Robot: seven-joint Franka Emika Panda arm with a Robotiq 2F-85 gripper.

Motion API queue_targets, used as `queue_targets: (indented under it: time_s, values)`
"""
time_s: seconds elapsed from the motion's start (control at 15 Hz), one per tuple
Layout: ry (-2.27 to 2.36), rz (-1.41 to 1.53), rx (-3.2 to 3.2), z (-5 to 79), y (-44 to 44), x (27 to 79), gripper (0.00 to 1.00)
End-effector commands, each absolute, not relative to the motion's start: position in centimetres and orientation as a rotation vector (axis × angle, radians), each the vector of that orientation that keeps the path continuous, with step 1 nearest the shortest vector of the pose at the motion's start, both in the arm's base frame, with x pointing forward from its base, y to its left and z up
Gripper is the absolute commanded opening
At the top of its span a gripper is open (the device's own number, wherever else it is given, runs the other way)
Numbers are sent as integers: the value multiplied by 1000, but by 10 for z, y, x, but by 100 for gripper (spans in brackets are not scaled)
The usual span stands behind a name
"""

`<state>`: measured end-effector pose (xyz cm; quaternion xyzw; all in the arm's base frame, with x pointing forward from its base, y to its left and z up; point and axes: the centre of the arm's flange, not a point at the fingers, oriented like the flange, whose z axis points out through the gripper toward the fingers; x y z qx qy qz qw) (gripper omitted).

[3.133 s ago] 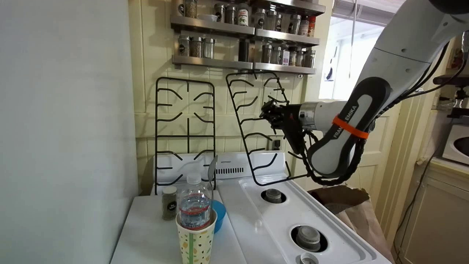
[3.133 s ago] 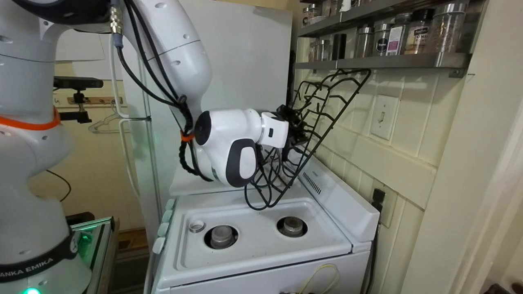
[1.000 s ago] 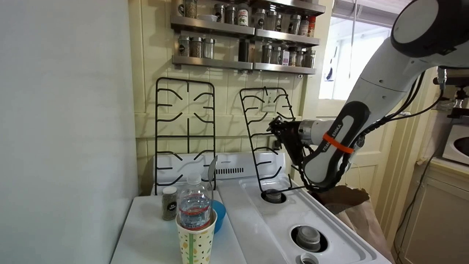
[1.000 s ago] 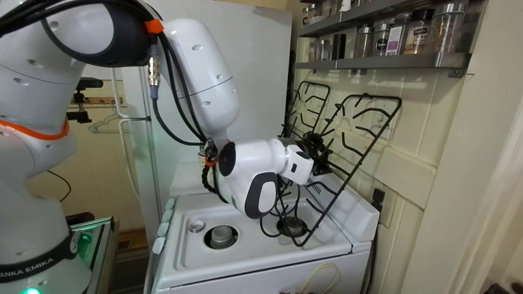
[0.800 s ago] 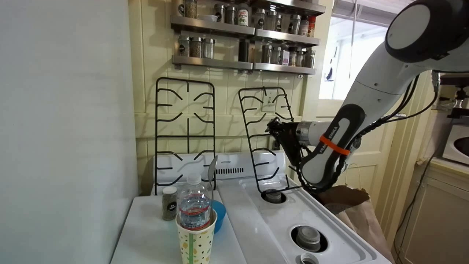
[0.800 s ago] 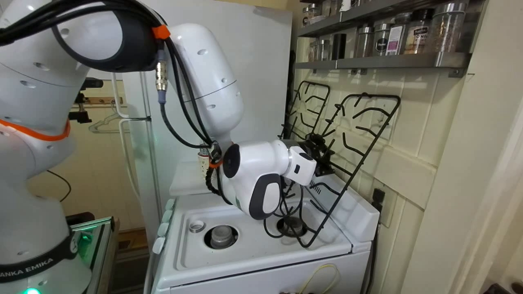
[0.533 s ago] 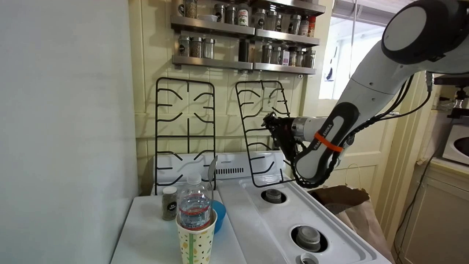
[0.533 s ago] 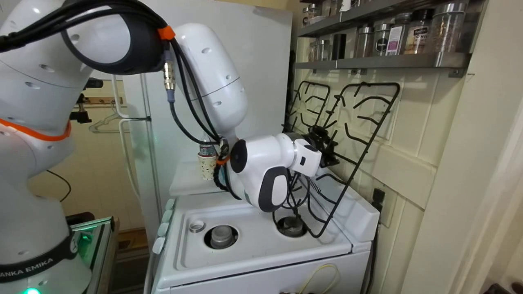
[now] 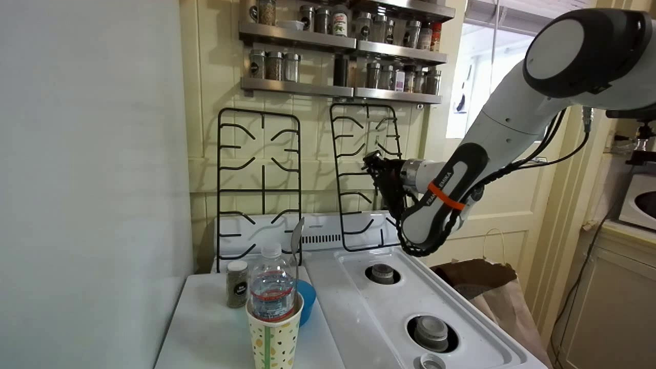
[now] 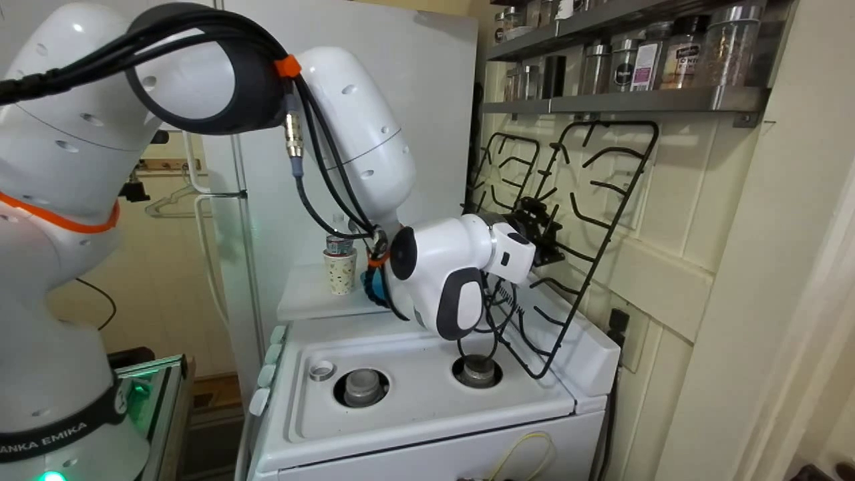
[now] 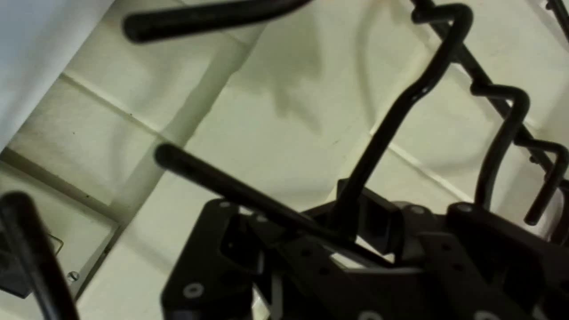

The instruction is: Put the black stove rails against the wall

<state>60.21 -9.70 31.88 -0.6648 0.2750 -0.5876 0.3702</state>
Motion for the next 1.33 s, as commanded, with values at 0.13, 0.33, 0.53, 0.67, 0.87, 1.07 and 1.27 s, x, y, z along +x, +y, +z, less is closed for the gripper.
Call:
queue_targets:
  time_s: [0.13,0.33,0.53,0.67,0.87,1.07,1.27]
  values:
    - [756,-1524,-1639,317,-102,630,0]
    - [771,-1499,-1652,307,-103,637,0]
    - [806,-1459,-1689,296,-101,642,0]
    - [803,-1469,-1702,294,-97,640,0]
    - [815,-1480,-1722,296,-96,635,26]
    - [849,-1478,-1725,301,-94,631,47]
    - [880,-1538,-1733,313,-88,619,71]
